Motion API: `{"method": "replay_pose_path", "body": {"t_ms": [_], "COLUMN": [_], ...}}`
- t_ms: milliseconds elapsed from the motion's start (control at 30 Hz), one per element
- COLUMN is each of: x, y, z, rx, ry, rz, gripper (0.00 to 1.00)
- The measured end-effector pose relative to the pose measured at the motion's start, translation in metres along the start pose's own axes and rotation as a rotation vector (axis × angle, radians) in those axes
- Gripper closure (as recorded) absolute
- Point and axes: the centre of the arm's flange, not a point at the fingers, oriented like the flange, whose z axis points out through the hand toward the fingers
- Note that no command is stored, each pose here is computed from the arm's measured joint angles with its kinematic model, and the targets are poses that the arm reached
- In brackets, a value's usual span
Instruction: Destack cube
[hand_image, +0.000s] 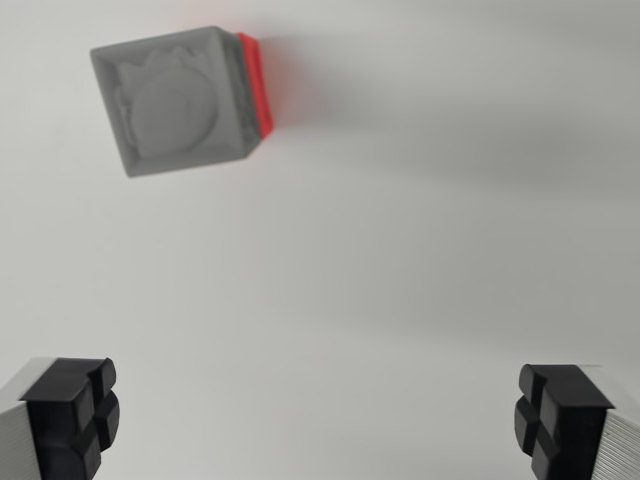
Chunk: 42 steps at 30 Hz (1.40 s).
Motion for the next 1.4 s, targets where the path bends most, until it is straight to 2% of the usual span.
{"method": "replay_pose_path", "body": {"t_ms": [267,567,733,833,967,1200,1400], "x": [-0.004,-0.009,-0.011,-0.013,-0.013,-0.012,-0.012], "y": [-0.025,-0.053,-0.07,-0.077,-0.08,-0.079,-0.079], "z": [0.022,0.047,0.06,0.068,0.083,0.114,0.135], "rx": [0.0036,0.0077,0.0119,0.0126,0.0148,0.014,0.0144], "ry": [0.0015,0.0043,0.0074,0.0074,0.0075,0.0055,0.0059], "rz": [-0.046,-0.099,-0.129,-0.143,-0.147,-0.146,-0.147], "gripper": [0.0,0.0,0.0,0.0,0.0,0.0,0.0]}}
